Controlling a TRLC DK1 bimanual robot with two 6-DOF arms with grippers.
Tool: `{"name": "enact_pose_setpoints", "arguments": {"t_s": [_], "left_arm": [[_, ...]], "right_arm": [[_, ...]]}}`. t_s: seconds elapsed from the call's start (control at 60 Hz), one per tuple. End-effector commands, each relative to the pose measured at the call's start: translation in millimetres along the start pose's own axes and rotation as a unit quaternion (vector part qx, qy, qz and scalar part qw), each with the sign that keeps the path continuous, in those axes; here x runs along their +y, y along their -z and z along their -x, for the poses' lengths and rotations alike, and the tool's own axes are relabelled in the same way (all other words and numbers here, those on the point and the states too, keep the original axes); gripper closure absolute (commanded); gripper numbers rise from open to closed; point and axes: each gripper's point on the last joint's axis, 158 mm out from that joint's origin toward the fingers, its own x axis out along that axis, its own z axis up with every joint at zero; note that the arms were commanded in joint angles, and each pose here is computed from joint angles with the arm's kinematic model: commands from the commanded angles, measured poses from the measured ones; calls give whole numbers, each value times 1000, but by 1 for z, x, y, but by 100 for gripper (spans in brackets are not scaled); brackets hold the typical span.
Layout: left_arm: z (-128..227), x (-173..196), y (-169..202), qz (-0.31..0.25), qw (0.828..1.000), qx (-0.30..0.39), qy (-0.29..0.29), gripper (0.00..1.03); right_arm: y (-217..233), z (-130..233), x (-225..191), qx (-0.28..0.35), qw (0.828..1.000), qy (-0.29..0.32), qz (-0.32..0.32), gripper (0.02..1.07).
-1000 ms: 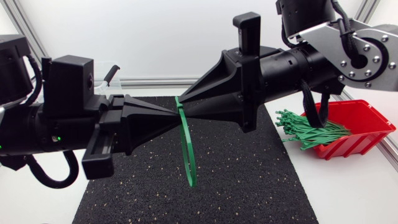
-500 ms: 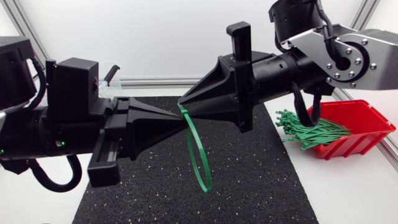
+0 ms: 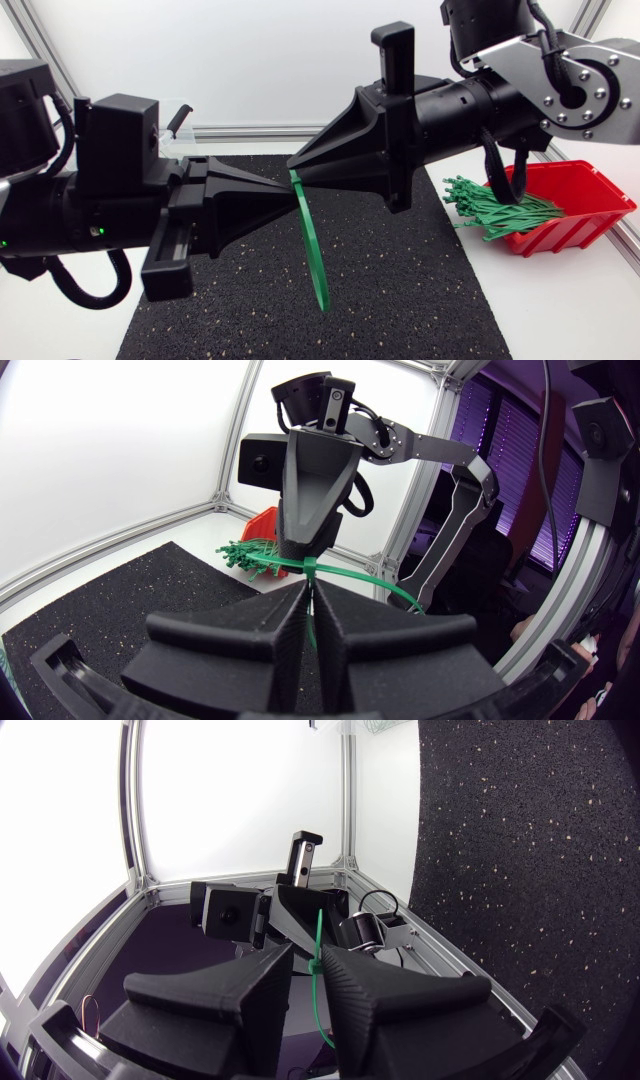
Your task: Take a green cable tie from the red box, thread the tail through the head to close it, then place it in the transparent bin on the left.
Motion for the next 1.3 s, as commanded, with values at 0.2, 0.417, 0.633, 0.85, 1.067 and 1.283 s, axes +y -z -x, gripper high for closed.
{"name": "enact_pose_setpoints", "arguments": {"t_s": [0.2,0.417,0.633,0.85,1.067,1.283], "left_arm": [[-1,3,8,-7,1000,5,-3,100],[0,2,11,-10,1000,7,-3,100],[0,2,13,-17,1000,8,-5,100],[-1,2,13,-21,1000,9,-7,100],[0,1,14,-23,1000,10,-9,100],[0,0,16,-24,1000,10,-10,100]], "right_arm": [[1,-7,-7,6,1000,8,-6,80],[2,-8,-9,6,1000,9,-8,80],[7,-12,-10,15,1000,11,-11,83],[12,-17,-11,18,1000,18,-11,83],[10,-19,-15,7,1000,27,-9,101],[5,-13,-14,-14,1000,26,1,101]]}}
